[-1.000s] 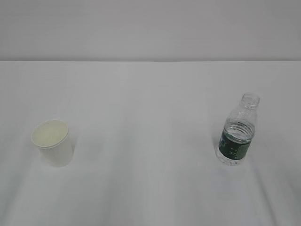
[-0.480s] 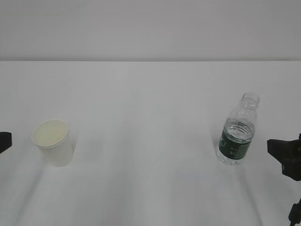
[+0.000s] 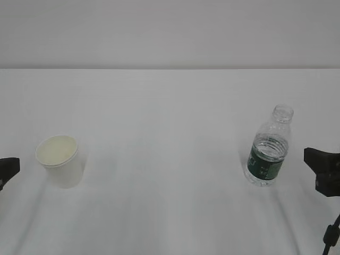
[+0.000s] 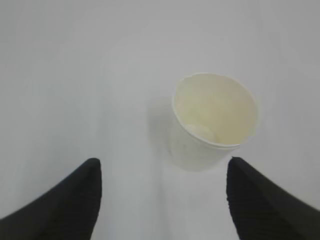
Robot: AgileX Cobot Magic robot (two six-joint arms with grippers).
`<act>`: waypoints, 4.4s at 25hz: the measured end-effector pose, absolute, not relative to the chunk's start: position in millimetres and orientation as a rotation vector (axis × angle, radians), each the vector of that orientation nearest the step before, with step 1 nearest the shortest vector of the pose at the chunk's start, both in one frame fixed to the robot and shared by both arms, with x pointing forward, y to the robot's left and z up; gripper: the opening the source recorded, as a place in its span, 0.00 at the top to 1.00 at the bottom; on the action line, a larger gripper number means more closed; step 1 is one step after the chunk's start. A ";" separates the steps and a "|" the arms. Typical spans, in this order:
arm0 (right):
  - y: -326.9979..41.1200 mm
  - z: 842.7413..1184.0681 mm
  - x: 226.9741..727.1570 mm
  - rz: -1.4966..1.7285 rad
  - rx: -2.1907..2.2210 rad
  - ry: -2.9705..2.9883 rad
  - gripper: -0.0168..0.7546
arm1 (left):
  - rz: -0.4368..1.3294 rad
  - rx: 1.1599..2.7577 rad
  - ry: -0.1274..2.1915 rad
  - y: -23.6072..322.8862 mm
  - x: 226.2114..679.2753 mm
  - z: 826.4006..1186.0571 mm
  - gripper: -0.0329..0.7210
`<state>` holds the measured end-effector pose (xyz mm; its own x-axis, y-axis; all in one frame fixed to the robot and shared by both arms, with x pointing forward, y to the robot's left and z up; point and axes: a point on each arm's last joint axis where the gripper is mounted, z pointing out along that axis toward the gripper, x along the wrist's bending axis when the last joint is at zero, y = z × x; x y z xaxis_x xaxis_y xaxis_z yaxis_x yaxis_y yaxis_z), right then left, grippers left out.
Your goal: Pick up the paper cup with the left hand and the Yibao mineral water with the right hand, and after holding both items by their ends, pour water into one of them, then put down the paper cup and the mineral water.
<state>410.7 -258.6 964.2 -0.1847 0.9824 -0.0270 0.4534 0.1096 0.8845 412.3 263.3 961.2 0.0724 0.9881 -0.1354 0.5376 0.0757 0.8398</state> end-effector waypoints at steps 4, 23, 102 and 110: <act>-259.0 955.5 404.1 1.061 1.397 1.705 0.31 | 0.741 1.558 1.601 264.5 417.7 950.9 0.23; -241.4 892.7 414.2 1.256 1.351 1.755 0.23 | 0.775 1.743 1.412 238.2 421.0 916.4 0.18; -241.3 869.9 410.3 1.189 1.422 1.843 0.21 | 0.794 1.612 1.395 212.9 479.4 835.9 0.17; -241.2 869.9 410.3 1.190 1.421 1.844 0.21 | 0.804 1.603 1.407 214.0 480.0 836.1 0.25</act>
